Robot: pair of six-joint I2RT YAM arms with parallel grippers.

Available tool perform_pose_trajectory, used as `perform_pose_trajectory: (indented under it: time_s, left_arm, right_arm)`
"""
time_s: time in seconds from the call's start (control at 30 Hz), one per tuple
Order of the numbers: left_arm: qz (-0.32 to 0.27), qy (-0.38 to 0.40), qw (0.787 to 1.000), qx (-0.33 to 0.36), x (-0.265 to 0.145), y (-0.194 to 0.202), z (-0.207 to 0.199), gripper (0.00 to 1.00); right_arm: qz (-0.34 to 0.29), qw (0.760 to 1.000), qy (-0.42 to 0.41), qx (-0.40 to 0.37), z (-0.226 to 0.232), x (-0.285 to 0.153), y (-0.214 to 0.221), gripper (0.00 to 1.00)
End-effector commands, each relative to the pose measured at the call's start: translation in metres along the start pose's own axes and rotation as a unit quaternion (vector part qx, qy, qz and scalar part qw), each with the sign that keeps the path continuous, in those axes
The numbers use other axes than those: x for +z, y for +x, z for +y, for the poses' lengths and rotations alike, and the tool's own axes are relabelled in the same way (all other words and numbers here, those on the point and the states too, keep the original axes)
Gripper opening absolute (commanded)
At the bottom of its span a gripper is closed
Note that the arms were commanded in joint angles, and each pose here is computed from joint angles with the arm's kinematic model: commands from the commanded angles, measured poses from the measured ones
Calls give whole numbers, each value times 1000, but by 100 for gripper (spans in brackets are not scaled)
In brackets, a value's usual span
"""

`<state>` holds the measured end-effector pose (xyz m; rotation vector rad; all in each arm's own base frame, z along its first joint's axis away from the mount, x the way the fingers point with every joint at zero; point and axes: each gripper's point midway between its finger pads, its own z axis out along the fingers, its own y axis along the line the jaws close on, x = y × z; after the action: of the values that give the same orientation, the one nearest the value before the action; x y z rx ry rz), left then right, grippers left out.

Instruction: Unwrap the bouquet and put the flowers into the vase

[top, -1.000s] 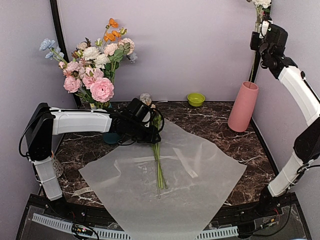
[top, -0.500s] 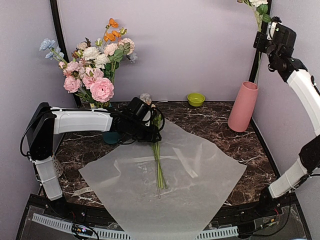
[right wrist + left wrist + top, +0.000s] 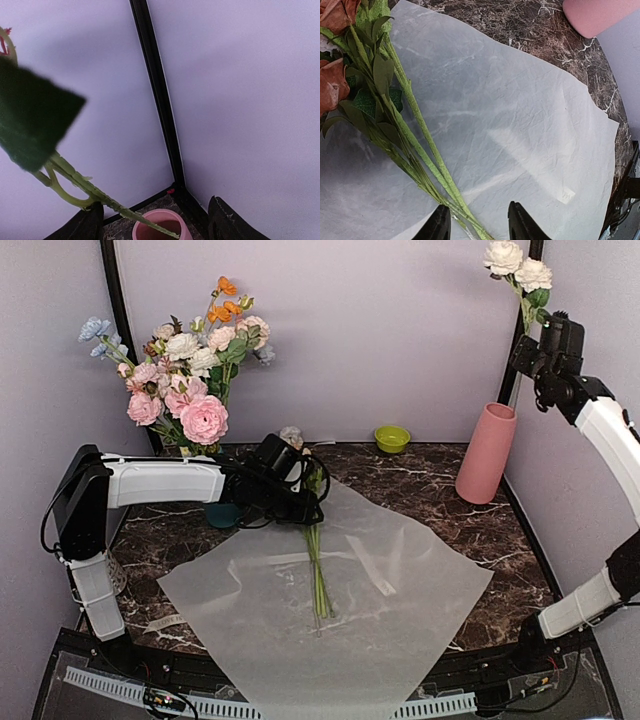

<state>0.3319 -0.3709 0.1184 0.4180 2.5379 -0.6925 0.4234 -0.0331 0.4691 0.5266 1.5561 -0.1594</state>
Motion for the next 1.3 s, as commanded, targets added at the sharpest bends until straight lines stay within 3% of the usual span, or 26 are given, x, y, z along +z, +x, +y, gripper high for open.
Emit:
perform_pose_trajectory:
  time_s: [0.0,0.2,0.4,0.6,0.9,1.27]
  left_arm:
    - [3,4,1000,1,-8,0,-1,43]
    - [6,5,1000,-4,-9,4,0,43]
    - [14,13,1000,-8,-8,8,-2,43]
    - [20,17,1000,-10,-8,11,-3,43]
    - [23,17,1000,-13,-10,8,-5,49]
    - [49,-23,998,-33,-7,11,8,45]
  right_arm:
    - [15,998,13,58,-13,-10,12,70]
    - [68,996,12,62,-16,-11,50,74]
    - [135,990,-19,47,-7,-13,85,89]
    - [172,983,-49,34,-2,-24,97,94]
    - [244,962,-124,-7,11,-56,113,97]
    - [245,942,-224,-44,3,-124,112,96]
